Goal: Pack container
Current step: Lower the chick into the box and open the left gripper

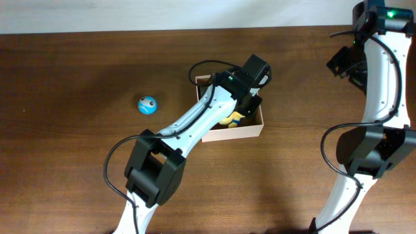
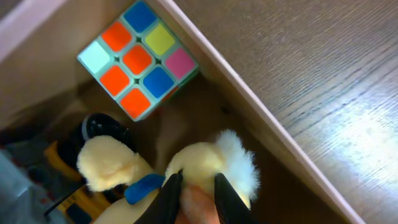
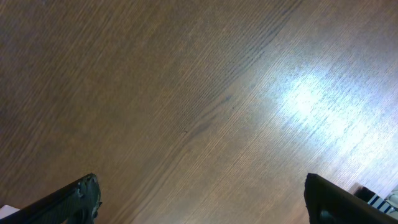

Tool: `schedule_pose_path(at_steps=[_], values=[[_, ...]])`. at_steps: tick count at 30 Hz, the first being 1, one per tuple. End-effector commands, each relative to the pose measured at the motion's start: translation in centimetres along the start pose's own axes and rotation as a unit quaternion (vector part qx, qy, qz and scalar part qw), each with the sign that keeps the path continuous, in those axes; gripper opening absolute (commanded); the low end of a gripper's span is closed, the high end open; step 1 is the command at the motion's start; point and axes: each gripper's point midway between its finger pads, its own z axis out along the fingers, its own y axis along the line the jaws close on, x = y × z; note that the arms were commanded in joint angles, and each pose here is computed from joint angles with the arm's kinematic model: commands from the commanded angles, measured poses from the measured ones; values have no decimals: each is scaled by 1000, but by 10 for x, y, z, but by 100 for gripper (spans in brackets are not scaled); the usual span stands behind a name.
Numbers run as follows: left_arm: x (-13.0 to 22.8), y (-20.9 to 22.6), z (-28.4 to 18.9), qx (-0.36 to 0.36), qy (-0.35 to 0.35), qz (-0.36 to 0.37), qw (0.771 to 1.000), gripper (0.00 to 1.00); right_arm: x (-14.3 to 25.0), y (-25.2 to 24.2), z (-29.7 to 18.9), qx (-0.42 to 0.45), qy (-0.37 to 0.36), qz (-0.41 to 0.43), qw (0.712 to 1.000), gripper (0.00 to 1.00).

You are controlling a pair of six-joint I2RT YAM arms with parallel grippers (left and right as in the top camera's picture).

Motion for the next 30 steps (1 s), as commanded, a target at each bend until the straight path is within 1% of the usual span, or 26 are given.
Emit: schedule_pose_path(at_steps=[1, 2, 3, 4, 6, 8, 15, 21, 25, 30], values=[[-7, 0, -5, -2, -10, -6, 1000, 18, -4, -1, -3, -3, -5, 8, 1000, 99], [-7, 0, -5, -2, -10, -6, 1000, 22, -4, -1, -3, -3, -5, 8, 1000, 99], [-7, 0, -5, -2, -10, -6, 1000, 32, -4, -1, -3, -3, -5, 8, 1000, 99], [-7, 0, -5, -2, -10, -6, 1000, 48, -4, -1, -3, -3, -5, 8, 1000, 99], [-7, 0, -5, -2, -10, -6, 1000, 56, -4, -1, -3, -3, -5, 8, 1000, 99], [-8, 0, -5, -2, -12, -6, 1000, 58, -4, -1, -3, -3, -5, 8, 1000, 99], [-11, 0, -7, -2, -16, -6, 1000, 58, -4, -1, -3, -3, -5, 8, 1000, 99], [-26, 5, -27, -3, -31, -12, 999, 58, -4, -1, -3, -3, -5, 8, 1000, 99], [-30, 24, -51, -12, -24, -26, 999, 58, -4, -1, -3, -3, -5, 8, 1000, 99], [-17, 73, -82, -51, 10, -61, 997, 58, -4, -1, -3, -3, -5, 8, 1000, 99]])
